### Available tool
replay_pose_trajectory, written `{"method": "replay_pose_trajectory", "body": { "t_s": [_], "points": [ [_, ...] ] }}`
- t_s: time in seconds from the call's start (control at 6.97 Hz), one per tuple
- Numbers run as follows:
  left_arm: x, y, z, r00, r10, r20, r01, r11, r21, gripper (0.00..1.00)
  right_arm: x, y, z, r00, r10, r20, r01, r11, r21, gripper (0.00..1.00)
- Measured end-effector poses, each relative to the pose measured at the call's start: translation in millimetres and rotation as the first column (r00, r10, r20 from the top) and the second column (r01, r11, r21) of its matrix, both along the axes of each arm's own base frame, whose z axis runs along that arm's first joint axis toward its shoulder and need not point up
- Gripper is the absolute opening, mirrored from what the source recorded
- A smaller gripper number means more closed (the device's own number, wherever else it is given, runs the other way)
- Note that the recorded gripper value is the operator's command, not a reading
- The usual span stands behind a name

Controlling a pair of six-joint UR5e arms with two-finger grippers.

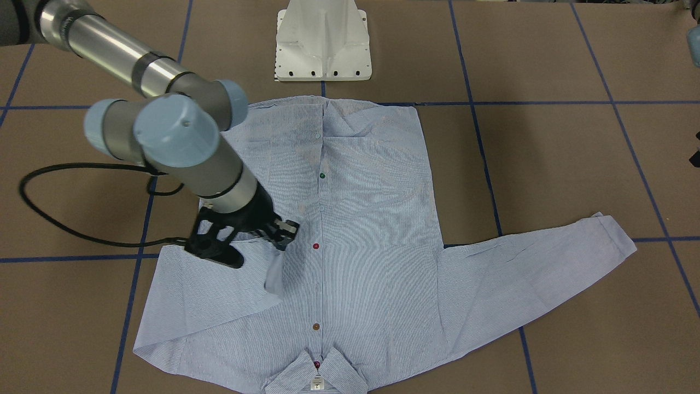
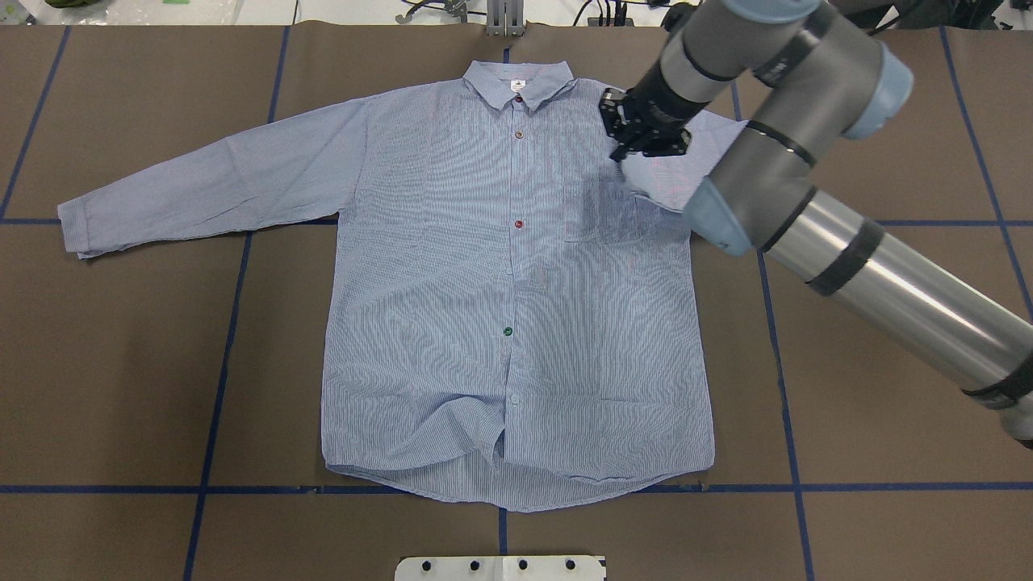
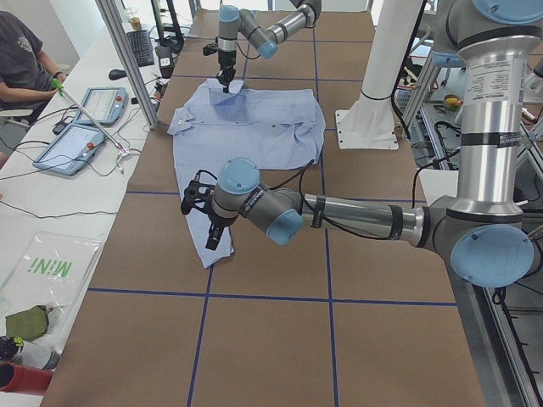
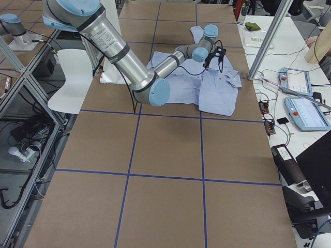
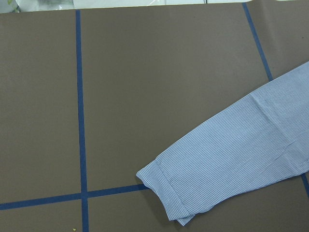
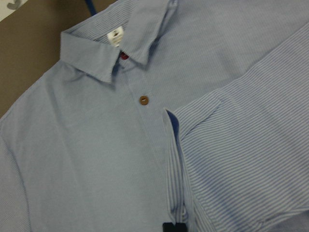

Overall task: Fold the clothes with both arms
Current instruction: 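Lift the cuff with the right gripper and fold the sleeve across toward the collar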

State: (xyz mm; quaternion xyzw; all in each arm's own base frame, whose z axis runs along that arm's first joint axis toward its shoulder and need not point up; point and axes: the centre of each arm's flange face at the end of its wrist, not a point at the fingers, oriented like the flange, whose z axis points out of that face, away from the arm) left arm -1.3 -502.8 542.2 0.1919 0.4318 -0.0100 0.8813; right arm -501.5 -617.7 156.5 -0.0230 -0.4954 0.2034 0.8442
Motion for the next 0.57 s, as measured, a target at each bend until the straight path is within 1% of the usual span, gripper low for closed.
{"method": "replay_pose_trajectory", "body": {
  "t_s": [0.14, 0.43, 0.57],
  "points": [
    [0.2, 0.1, 0.2, 1.000, 0.001, 0.000, -0.001, 1.000, -0.001, 0.99, -33.6, 6.9, -33.2, 1.000, 0.019, -0.006, -0.019, 1.000, 0.024, 0.00],
    [0.6, 0.1, 0.2, 1.000, 0.002, 0.000, -0.002, 1.000, 0.000, 0.99, -73.0, 17.6, -72.1, 0.999, 0.047, -0.002, -0.047, 0.998, 0.048, 0.00],
    [2.9, 0.1, 0.1, 1.000, 0.006, 0.001, -0.006, 1.000, 0.001, 0.99, -86.8, 19.4, -76.4, 0.998, 0.064, 0.008, -0.064, 0.996, 0.054, 0.20]
  ]
}}
